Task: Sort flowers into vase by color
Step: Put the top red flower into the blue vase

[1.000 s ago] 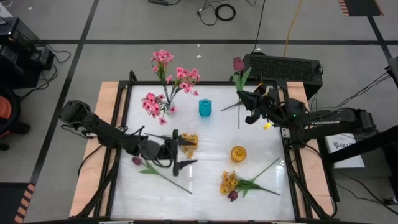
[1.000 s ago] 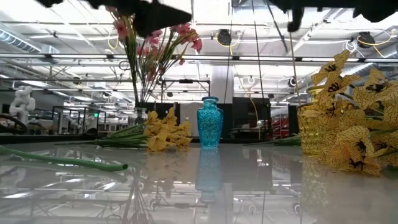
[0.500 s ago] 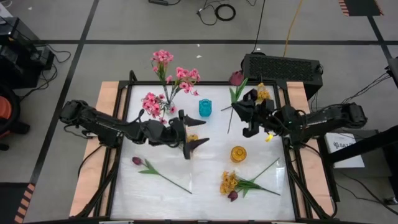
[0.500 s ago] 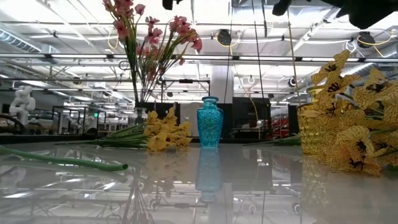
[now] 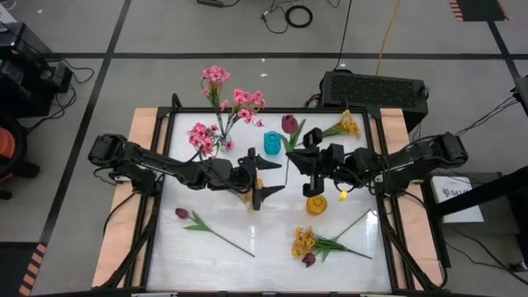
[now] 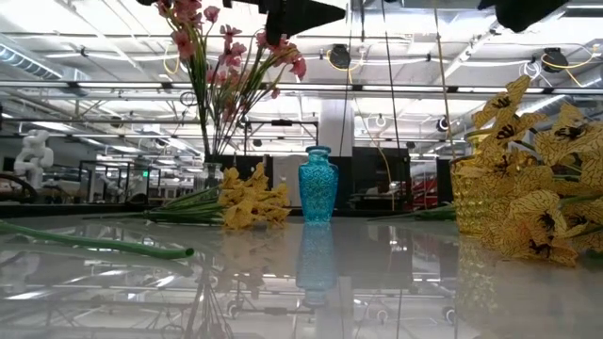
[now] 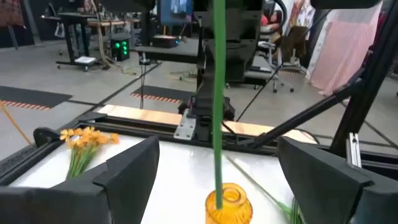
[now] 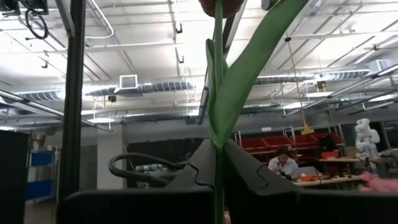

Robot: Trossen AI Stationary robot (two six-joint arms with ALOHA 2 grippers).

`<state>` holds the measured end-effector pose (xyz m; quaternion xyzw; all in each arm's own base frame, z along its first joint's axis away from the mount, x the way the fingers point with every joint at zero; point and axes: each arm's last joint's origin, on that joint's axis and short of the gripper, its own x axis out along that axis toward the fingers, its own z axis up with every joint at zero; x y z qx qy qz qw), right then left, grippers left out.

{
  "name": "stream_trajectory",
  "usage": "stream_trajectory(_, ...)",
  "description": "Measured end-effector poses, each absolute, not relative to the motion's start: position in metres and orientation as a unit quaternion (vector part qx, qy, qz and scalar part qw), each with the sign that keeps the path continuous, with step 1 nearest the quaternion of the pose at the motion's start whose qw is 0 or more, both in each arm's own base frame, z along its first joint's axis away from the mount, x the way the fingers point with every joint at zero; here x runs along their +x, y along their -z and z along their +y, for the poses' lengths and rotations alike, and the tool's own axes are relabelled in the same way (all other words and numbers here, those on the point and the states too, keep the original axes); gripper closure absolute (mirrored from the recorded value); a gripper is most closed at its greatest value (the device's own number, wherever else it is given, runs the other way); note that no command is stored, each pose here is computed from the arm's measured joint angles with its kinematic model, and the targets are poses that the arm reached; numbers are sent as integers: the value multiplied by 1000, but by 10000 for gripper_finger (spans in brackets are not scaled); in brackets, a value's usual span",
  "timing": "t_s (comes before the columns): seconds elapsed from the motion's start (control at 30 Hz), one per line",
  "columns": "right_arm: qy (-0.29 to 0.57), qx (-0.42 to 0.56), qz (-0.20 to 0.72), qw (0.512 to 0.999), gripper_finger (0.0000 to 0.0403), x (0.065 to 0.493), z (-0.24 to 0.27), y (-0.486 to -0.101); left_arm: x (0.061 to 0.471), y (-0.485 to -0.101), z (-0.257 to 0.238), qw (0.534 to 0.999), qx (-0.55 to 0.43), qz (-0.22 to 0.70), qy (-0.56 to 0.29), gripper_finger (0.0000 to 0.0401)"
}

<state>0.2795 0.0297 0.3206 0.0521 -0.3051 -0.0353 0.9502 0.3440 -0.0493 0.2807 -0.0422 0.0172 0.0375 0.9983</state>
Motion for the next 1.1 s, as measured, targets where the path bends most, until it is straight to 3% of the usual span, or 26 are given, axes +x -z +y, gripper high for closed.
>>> stream_trajectory(0.23,36,49,-303,951,399,282,30,-324,344,-282,-48,998,-42,9,-38,72)
stream_trajectory(0.4,31,37,-299,953,399,283,31,-322,351,-275,-48,998,-62,9,24,101)
stream_trajectory(0.67,28,30,-295,954,399,284,31,-321,360,-264,-40,997,-72,0,18,191)
stream_trajectory(1.03,31,20,-287,957,399,285,31,-320,360,-265,-38,998,-54,-5,26,378)
stream_trajectory(1.1,31,19,-287,957,399,285,31,-320,360,-266,-39,999,-47,-6,26,390)
